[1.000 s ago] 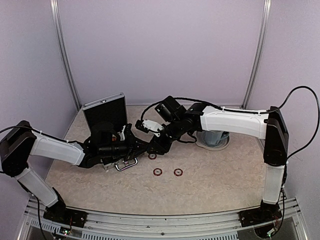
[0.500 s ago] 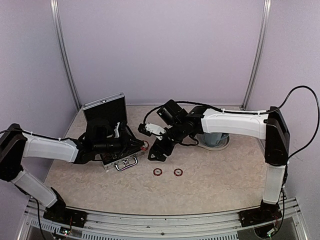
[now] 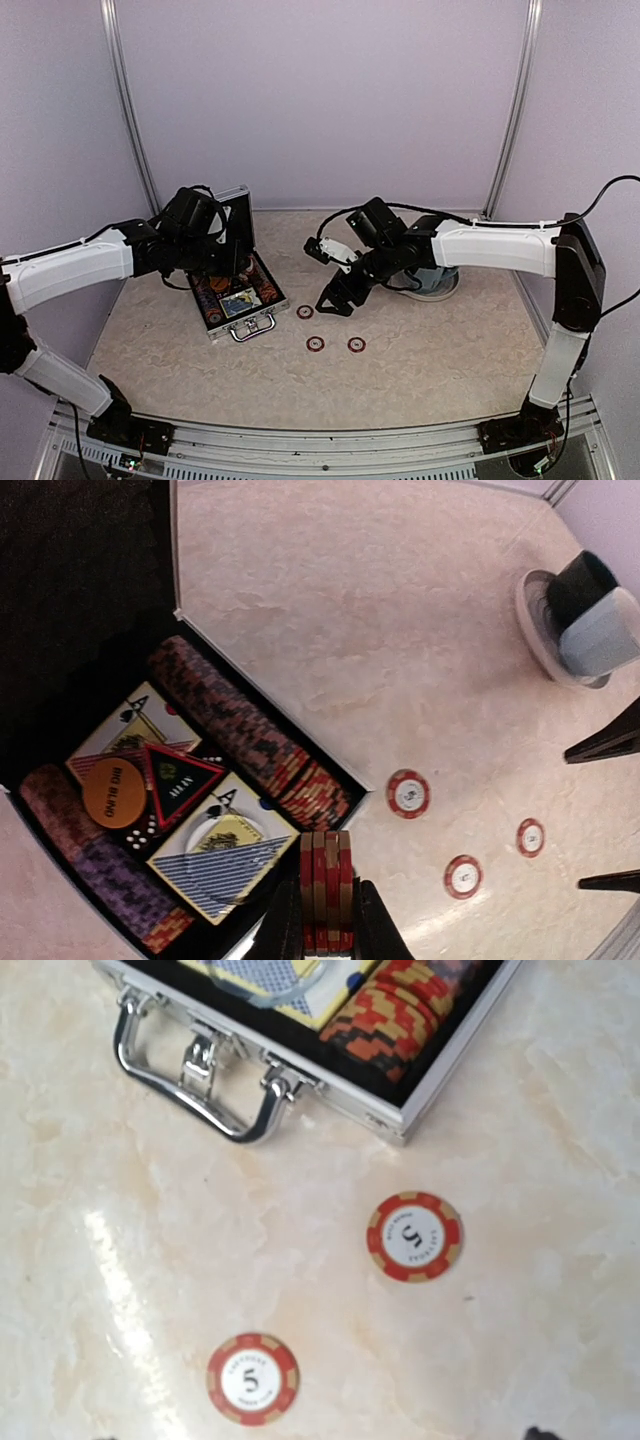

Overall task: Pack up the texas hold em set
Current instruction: Place the pile of poker chips in the slot.

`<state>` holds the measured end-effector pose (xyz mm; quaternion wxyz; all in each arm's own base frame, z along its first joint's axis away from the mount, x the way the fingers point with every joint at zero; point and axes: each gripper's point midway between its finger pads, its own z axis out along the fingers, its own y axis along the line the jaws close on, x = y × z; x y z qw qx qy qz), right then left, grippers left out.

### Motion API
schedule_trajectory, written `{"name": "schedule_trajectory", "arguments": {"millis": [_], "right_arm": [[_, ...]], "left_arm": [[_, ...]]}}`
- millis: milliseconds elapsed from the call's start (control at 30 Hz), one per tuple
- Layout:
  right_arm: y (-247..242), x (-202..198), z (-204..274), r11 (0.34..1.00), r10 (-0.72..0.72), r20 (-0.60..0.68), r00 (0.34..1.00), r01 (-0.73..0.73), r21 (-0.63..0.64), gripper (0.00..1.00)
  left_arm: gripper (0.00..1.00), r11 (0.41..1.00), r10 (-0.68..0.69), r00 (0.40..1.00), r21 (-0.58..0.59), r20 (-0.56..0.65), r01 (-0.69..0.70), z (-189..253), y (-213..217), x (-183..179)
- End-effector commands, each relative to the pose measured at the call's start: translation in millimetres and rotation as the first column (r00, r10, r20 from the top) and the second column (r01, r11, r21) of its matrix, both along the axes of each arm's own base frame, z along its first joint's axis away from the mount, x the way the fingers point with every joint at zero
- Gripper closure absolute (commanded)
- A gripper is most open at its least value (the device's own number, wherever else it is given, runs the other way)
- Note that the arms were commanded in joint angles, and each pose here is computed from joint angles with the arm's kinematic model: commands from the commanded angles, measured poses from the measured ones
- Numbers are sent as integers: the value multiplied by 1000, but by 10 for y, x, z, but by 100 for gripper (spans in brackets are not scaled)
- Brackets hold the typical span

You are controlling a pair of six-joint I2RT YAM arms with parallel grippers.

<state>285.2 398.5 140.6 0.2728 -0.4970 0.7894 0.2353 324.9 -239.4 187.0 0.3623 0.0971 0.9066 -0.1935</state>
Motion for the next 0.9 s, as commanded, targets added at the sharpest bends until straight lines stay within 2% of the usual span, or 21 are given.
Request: {"name": "schedule_trajectory", "arguments": {"millis": [0, 133, 400, 600, 867], "right_arm": [[13, -2, 161, 994, 10, 3, 1000, -10, 106, 13], [-32, -20, 83, 993, 19, -11, 1000, -17, 114, 14], [-27, -18, 51, 989, 51, -29, 998, -46, 144, 15], [7, -38, -12, 987, 69, -53, 996, -60, 152, 16], [25, -22, -62, 988, 69, -62, 996, -60, 144, 17]], "left_arm": [[100, 919, -62, 997, 387, -50, 77, -270, 379, -36], [100, 824, -125, 983, 538, -138, 180, -527, 459, -79], [100, 740, -195, 943, 591, -269, 322, -825, 531, -181], [100, 706, -213, 911, 589, -352, 393, -1013, 632, -260], [100, 692, -258, 890, 571, -376, 442, -1053, 627, -286]]}}
